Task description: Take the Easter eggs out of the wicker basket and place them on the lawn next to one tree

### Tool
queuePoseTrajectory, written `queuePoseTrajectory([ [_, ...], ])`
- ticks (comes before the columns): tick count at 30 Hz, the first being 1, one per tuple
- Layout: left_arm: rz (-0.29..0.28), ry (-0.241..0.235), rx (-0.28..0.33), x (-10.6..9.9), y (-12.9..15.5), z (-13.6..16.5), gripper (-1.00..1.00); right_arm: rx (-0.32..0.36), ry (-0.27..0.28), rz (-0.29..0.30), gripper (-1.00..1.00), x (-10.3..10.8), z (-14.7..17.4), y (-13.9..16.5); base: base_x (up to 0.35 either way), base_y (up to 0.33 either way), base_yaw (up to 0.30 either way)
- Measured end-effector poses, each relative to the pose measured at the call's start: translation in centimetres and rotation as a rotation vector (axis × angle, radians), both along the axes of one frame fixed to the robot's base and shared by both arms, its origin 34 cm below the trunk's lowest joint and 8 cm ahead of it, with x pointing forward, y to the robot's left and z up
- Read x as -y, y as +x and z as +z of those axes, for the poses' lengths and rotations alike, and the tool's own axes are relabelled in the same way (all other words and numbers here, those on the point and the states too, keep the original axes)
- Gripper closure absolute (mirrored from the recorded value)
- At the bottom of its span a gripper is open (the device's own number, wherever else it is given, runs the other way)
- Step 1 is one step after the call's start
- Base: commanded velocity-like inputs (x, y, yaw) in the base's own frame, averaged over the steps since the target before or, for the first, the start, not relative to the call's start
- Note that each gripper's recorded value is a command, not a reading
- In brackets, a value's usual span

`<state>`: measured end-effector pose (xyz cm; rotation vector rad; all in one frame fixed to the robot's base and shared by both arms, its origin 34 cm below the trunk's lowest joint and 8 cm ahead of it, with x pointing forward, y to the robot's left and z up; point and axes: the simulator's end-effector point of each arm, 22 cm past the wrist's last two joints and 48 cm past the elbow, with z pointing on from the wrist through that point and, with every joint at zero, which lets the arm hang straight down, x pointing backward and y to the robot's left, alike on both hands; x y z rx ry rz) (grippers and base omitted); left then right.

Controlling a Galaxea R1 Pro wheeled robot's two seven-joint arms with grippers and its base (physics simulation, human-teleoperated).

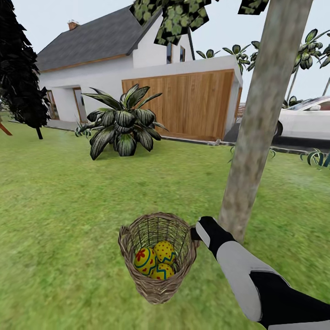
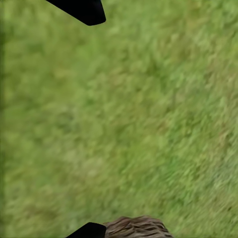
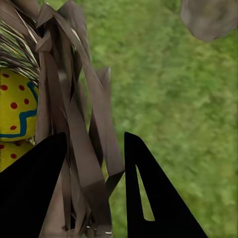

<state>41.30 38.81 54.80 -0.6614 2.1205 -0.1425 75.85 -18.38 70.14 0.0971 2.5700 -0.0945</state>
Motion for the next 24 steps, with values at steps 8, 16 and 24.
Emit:
queuePoseTrajectory([
  [8,-0.001,0.001,0.000,0.0,-0.2,-1.5,-1.00,0.001,0.001,-0.001,1.00,0.0,-1.5,-0.2,0.000,0.000,0.000],
  [16,-0.007,0.001,0.001,0.1,-0.4,-3.1,-1.00,0.001,0.001,0.000,1.00,0.0,-3.1,-0.4,0.000,0.000,0.000],
  [24,-0.007,0.001,-0.001,0.2,-0.6,-4.7,-1.00,0.001,0.001,0.000,1.00,0.0,-4.6,-0.6,0.000,0.000,0.000],
])
